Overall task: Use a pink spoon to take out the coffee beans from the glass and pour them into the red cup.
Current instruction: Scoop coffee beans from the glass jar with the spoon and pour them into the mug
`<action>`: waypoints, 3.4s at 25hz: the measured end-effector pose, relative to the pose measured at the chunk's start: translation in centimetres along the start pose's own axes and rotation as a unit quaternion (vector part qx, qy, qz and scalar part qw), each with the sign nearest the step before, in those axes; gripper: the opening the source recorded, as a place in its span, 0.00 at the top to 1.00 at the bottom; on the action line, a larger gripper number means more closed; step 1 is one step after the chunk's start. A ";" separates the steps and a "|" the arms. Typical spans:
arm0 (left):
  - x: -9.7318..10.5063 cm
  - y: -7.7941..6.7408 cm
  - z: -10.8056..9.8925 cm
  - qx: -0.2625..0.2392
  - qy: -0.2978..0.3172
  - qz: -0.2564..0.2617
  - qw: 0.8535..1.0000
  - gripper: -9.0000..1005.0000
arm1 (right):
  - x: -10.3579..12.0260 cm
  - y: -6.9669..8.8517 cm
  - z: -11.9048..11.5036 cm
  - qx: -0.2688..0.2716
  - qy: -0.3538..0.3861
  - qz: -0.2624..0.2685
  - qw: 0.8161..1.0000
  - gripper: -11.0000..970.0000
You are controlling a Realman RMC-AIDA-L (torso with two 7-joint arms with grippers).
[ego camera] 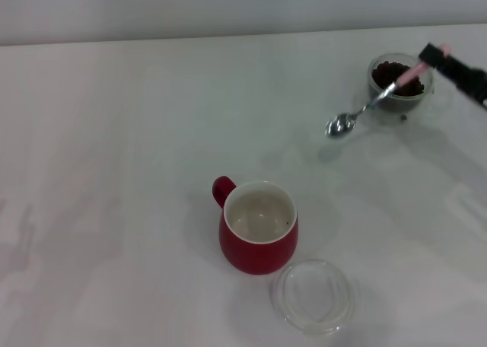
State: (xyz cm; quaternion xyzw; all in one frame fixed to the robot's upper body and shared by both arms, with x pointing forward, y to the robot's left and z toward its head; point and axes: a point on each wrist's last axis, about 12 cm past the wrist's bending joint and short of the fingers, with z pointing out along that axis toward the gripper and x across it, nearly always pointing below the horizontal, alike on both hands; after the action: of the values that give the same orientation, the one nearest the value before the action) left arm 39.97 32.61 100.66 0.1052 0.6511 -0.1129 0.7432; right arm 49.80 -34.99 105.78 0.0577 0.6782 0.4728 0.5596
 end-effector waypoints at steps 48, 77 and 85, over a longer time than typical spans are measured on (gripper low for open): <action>-0.6 0.9 1.6 0.009 -0.013 0.020 1.000 0.60 | -6.1 -4.1 2.3 0.180 -0.019 -0.198 0.963 0.84; -0.6 1.3 2.4 0.013 -0.006 0.033 0.999 0.60 | -5.0 -5.6 1.7 0.255 -0.083 -0.012 0.963 0.84; -0.6 1.3 2.7 0.014 -0.007 0.033 0.999 0.60 | -5.6 -5.7 1.6 0.255 -0.093 0.009 0.962 0.84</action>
State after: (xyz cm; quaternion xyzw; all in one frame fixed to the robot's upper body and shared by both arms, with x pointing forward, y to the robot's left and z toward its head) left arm 42.81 33.09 101.62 0.1363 0.6401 -0.0981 0.7497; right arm 55.73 -40.64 105.81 0.2484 0.7206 0.2814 0.5830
